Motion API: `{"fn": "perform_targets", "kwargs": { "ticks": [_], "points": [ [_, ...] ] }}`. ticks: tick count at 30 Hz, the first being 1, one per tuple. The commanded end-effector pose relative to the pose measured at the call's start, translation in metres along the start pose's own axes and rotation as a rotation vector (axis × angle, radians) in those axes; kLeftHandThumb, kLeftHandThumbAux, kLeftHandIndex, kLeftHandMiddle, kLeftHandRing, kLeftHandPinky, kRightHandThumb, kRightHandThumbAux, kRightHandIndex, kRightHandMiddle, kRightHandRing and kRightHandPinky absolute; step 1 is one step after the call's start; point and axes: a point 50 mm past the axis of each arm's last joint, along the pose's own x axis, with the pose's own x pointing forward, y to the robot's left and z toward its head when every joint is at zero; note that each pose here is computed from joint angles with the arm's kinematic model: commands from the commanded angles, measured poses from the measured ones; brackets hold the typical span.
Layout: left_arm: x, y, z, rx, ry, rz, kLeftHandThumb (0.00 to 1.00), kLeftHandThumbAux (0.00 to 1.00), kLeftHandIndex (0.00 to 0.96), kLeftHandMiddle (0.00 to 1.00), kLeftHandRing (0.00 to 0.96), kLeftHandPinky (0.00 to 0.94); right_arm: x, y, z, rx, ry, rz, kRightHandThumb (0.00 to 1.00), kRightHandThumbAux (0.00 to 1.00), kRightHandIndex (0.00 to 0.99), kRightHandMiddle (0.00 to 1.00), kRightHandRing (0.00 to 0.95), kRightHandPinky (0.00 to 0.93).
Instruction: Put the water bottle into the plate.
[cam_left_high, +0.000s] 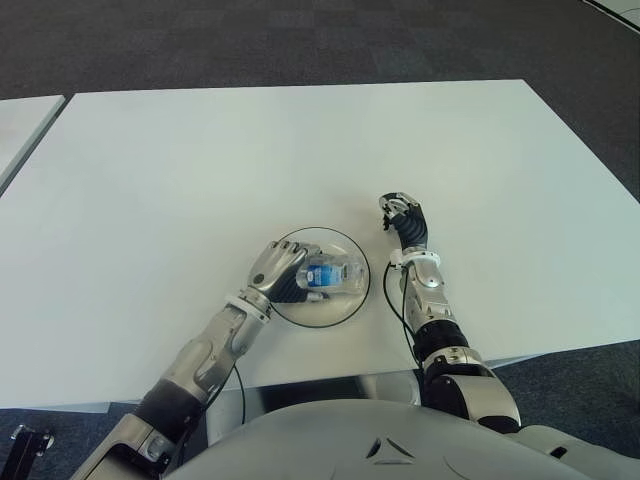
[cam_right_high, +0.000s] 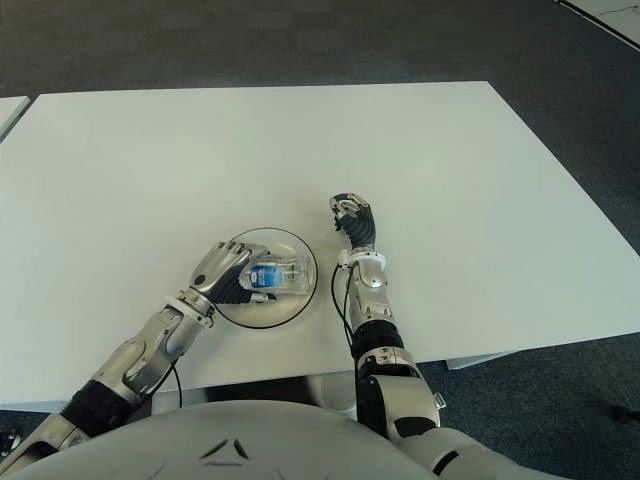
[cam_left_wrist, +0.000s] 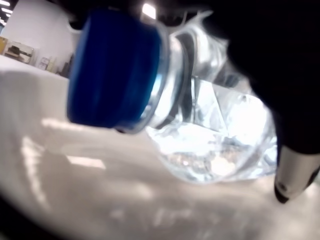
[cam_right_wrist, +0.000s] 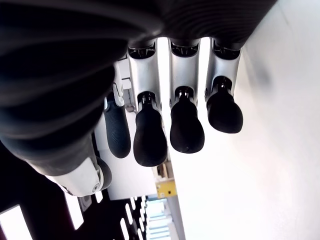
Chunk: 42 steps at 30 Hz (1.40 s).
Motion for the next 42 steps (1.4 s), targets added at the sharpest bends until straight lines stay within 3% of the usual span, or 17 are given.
{"fn": "perform_targets", "kwargs": {
  "ticks": [1,18,28,30,32,36,38,42],
  "points": [
    [0.001,-0.007,-0.007,0.052,0.001,-0.039,0.849,0.667,0.4,0.54,0.851,0.858,-0.021,-0.008,-0.04,0.015,0.208,-0.04,0.705,0.727,0.439,0.762,0.744,0.749],
    [0.001,-0.016,-0.02,0.104,0.101,-0.074,0.849,0.665,0.407,0.545,0.819,0.817,-0.022,-0.009,-0.039,0.01,0.197,-0.04,0.704,0.727,0.439,0.766,0.748,0.752],
    [0.002,-0.019,-0.021,0.083,0.137,-0.102,0.845,0.667,0.403,0.582,0.686,0.644,-0.021,-0.009,-0.039,0.007,0.2,-0.04,0.704,0.727,0.439,0.768,0.75,0.753],
    [0.002,-0.019,-0.021,0.092,0.126,-0.104,0.839,0.671,0.389,0.567,0.634,0.594,-0.021,-0.009,-0.039,0.005,0.2,-0.04,0.704,0.727,0.439,0.768,0.75,0.753],
    [0.002,-0.019,-0.021,0.101,0.114,-0.105,0.833,0.676,0.385,0.519,0.517,0.504,-0.021,-0.009,-0.039,0.004,0.198,-0.039,0.704,0.727,0.439,0.767,0.748,0.751],
    [0.002,-0.019,-0.021,0.113,0.091,-0.107,0.731,0.699,0.404,0.358,0.347,0.347,-0.021,-0.01,-0.039,0.006,0.198,-0.04,0.703,0.728,0.439,0.766,0.747,0.75],
    [0.002,-0.02,-0.021,0.117,0.079,-0.117,0.64,0.651,0.252,0.261,0.243,0.238,-0.022,-0.01,-0.04,0.006,0.199,-0.042,0.703,0.728,0.439,0.765,0.747,0.75],
    [0.002,-0.02,-0.021,0.121,0.068,-0.124,0.577,0.632,0.152,0.187,0.166,0.16,-0.022,-0.01,-0.04,0.005,0.198,-0.043,0.703,0.727,0.439,0.766,0.747,0.751]
  ]
}}
